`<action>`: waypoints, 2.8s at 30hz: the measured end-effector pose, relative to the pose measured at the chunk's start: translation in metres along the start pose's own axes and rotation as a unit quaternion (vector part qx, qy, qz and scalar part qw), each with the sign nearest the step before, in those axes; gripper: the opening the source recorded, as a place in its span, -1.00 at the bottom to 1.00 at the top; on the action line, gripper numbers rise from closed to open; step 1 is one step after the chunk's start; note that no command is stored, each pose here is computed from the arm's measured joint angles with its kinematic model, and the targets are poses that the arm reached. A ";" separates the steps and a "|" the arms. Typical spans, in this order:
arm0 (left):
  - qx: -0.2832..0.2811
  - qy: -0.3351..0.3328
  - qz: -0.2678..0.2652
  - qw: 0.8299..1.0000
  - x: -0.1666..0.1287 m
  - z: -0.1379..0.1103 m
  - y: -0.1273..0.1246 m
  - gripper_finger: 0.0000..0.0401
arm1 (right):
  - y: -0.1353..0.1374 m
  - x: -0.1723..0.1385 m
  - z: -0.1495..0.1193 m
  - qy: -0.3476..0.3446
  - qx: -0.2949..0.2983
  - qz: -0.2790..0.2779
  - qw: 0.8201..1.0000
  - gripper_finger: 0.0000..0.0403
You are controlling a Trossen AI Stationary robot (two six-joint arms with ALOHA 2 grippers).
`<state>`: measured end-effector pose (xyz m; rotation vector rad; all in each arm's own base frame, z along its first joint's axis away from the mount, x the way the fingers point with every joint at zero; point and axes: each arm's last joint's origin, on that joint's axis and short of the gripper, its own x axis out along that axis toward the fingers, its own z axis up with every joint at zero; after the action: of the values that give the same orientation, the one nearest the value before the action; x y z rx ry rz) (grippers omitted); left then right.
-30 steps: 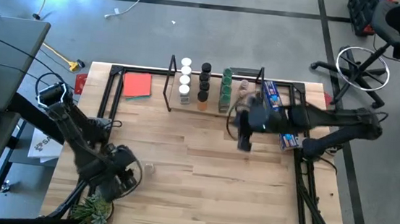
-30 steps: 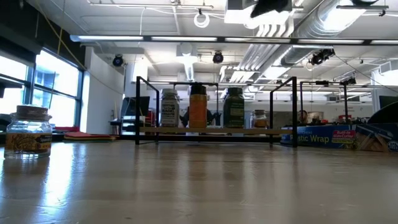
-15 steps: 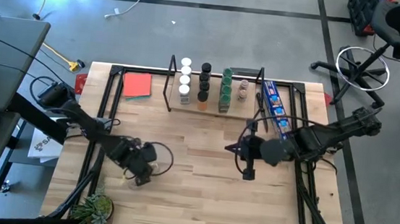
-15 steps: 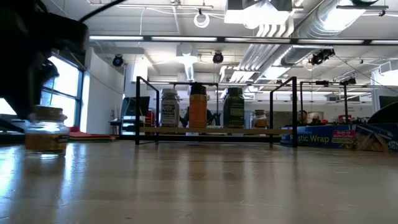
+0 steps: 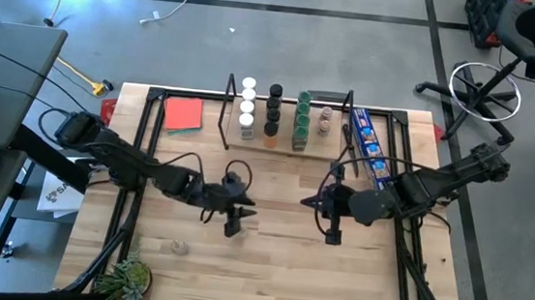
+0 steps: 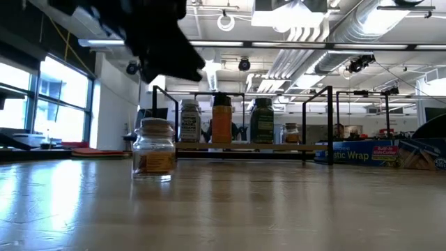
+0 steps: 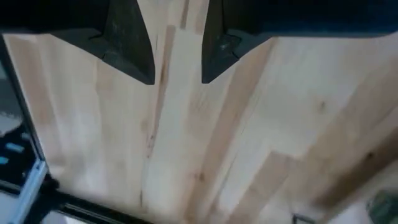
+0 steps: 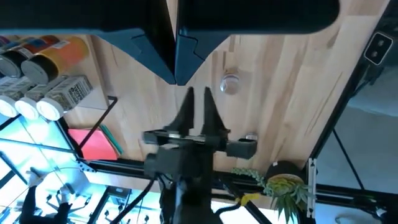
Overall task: Shelf spices
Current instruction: Put the brown seasoning bottle on the shelf aligned with the other brown seasoning bottles
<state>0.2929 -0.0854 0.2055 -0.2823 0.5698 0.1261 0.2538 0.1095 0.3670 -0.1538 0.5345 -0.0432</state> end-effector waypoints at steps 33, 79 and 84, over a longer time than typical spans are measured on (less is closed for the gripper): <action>0.021 0.128 -0.026 0.991 0.057 -0.014 -0.011 -0.37 | 0.052 0.084 -0.091 0.098 0.047 0.111 0.988 -0.72; 0.018 0.172 0.096 0.980 0.039 -0.041 -0.021 -0.37 | -0.047 0.069 -0.063 0.281 0.020 -0.047 0.958 -1.00; 0.021 0.171 0.094 0.981 0.038 -0.043 -0.024 -0.37 | -0.056 0.053 -0.076 0.289 0.023 -0.046 0.956 -1.00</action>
<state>0.3073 -0.1199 0.1558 -0.2094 0.9408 0.2500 0.2604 0.0396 0.2850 -0.1193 1.1102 -0.1964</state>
